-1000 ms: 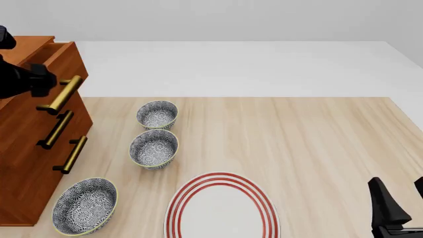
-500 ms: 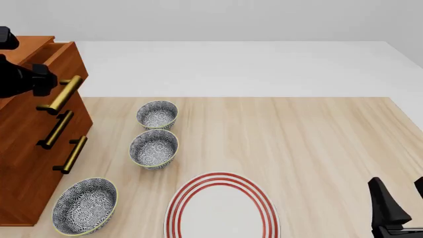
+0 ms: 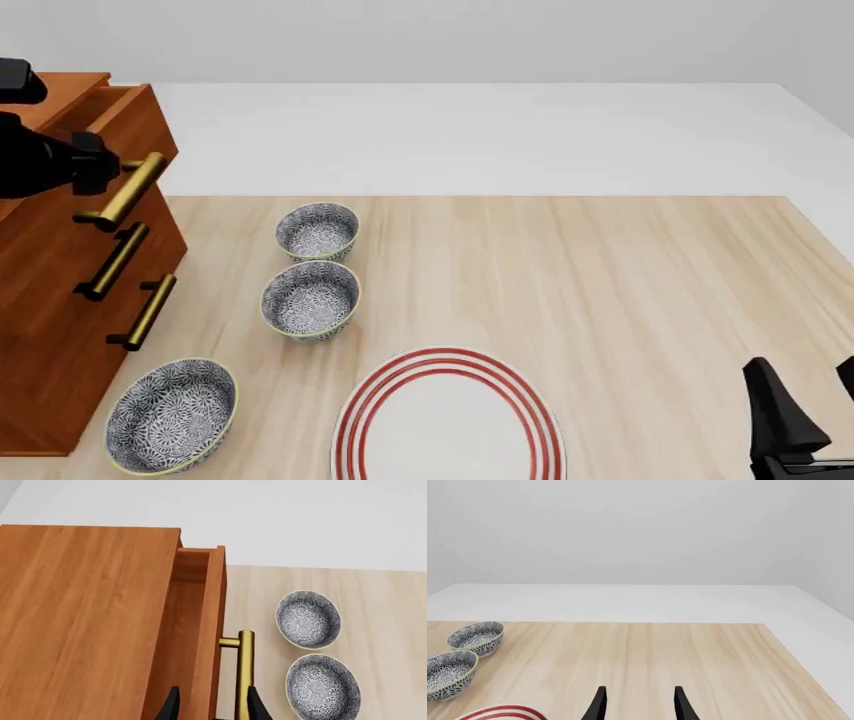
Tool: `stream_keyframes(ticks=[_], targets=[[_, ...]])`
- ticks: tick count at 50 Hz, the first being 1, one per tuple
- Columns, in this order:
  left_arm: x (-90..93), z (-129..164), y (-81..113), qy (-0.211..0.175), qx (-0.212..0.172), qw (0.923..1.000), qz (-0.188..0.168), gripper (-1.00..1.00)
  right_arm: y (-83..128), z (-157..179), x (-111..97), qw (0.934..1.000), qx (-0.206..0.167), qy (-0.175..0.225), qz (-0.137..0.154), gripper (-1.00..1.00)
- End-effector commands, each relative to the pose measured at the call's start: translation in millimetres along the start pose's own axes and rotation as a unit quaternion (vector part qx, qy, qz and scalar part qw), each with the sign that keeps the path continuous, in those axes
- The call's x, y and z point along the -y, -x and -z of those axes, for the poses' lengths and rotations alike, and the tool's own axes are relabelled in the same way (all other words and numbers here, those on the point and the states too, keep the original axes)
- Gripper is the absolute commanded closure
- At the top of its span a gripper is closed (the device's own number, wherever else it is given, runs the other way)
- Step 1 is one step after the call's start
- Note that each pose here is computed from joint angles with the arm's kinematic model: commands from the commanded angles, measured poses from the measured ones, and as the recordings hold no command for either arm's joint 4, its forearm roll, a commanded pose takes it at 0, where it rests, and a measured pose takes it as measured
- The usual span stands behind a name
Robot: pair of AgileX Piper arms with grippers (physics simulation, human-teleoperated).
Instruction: Open the top drawer of the cabinet.
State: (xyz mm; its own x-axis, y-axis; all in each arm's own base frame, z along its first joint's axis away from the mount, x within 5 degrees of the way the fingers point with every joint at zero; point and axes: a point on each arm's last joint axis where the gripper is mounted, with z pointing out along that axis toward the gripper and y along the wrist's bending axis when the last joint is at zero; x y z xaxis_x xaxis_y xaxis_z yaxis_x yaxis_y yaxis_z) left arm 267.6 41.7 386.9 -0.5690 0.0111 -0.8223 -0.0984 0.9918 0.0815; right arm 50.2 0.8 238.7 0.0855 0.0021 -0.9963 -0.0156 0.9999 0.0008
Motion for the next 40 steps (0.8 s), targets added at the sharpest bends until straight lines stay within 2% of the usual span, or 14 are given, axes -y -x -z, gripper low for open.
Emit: stream_keyframes(ticks=[1,20,26,40], targets=[[-1.2,-8.8,-1.6,0.001,-0.005,1.0000,0.001,-1.00,0.0,0.0,0.0,1.0000,0.000,0.000,0.000,-1.00],[-3.0,-23.5,-2.9,0.003,-0.016,0.9999,0.001,-1.00,0.0,0.0,0.0,1.0000,0.000,0.000,0.000,-1.00],[4.8,-32.3,-11.0,-0.008,-0.033,0.9994,0.002,-1.00,0.0,0.0,0.0,1.0000,0.000,0.000,0.000,-1.00],[19.5,-43.3,-15.3,-0.028,-0.051,0.9983,-0.002,-1.00,0.0,0.0,0.0,1.0000,0.000,0.000,0.000,-1.00]])
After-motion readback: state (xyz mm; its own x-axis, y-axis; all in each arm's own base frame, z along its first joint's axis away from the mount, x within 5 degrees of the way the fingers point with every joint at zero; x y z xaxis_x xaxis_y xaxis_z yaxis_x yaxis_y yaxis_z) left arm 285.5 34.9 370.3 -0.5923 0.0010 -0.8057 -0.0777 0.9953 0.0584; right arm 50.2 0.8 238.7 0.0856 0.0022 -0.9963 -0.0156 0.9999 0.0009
